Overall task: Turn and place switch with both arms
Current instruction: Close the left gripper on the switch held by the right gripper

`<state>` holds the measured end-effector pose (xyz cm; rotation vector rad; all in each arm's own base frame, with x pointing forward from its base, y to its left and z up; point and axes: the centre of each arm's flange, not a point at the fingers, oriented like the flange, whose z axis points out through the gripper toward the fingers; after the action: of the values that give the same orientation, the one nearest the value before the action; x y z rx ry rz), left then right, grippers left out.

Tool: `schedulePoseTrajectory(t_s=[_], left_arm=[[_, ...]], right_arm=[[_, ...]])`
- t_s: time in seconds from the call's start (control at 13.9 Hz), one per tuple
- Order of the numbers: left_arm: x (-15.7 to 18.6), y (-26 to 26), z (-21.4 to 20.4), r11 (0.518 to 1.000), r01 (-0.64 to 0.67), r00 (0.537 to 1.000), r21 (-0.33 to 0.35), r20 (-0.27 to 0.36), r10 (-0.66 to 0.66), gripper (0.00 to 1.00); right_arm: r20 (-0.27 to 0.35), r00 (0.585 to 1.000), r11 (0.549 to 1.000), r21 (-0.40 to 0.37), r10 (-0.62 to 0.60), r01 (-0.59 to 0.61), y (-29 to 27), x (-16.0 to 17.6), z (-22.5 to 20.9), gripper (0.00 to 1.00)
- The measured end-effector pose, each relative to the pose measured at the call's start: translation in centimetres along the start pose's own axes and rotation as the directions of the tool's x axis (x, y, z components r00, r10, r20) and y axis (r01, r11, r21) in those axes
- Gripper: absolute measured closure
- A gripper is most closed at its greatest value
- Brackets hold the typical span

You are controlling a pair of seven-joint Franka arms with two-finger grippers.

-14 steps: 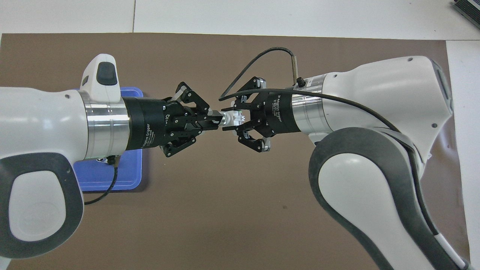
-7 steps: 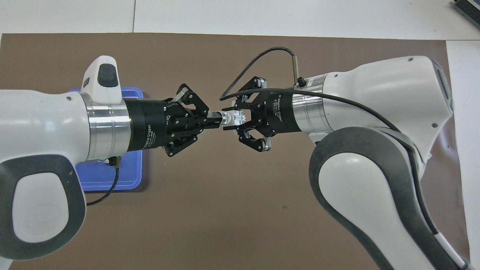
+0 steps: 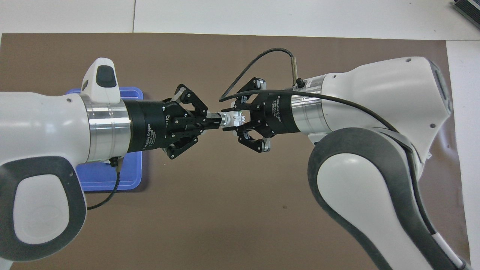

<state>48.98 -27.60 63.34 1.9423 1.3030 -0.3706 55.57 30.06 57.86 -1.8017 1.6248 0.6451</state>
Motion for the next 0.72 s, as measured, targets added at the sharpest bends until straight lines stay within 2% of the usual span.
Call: schedulePoseTrajectory(t_s=[0.14,0.29,0.5,0.72], left_arm=[[0.0,0.1,0.0,0.987,0.157,0.988,-0.011,-0.001,-0.158,0.90],[0.1,0.1,-0.1,0.948,0.319,0.948,-0.019,0.000,-0.319,0.90],[0.2,0.0,-0.1,0.852,0.523,0.852,-0.027,-0.015,-0.524,0.90],[0.4,-0.1,-0.1,0.738,0.674,0.737,-0.039,-0.026,-0.675,0.90]], right_arm=[[0.000,1.000,1.000,0.006,-0.001,0.001,0.0,-0.1,0.0,0.67],[0.001,1.000,1.000,0.010,-0.002,0.002,-0.1,-0.1,0.1,0.67],[0.000,1.000,1.000,0.006,-0.002,0.002,0.0,-0.1,0.5,0.67],[0.000,1.000,1.000,0.001,-0.002,0.002,0.0,-0.1,1.0,0.67]])
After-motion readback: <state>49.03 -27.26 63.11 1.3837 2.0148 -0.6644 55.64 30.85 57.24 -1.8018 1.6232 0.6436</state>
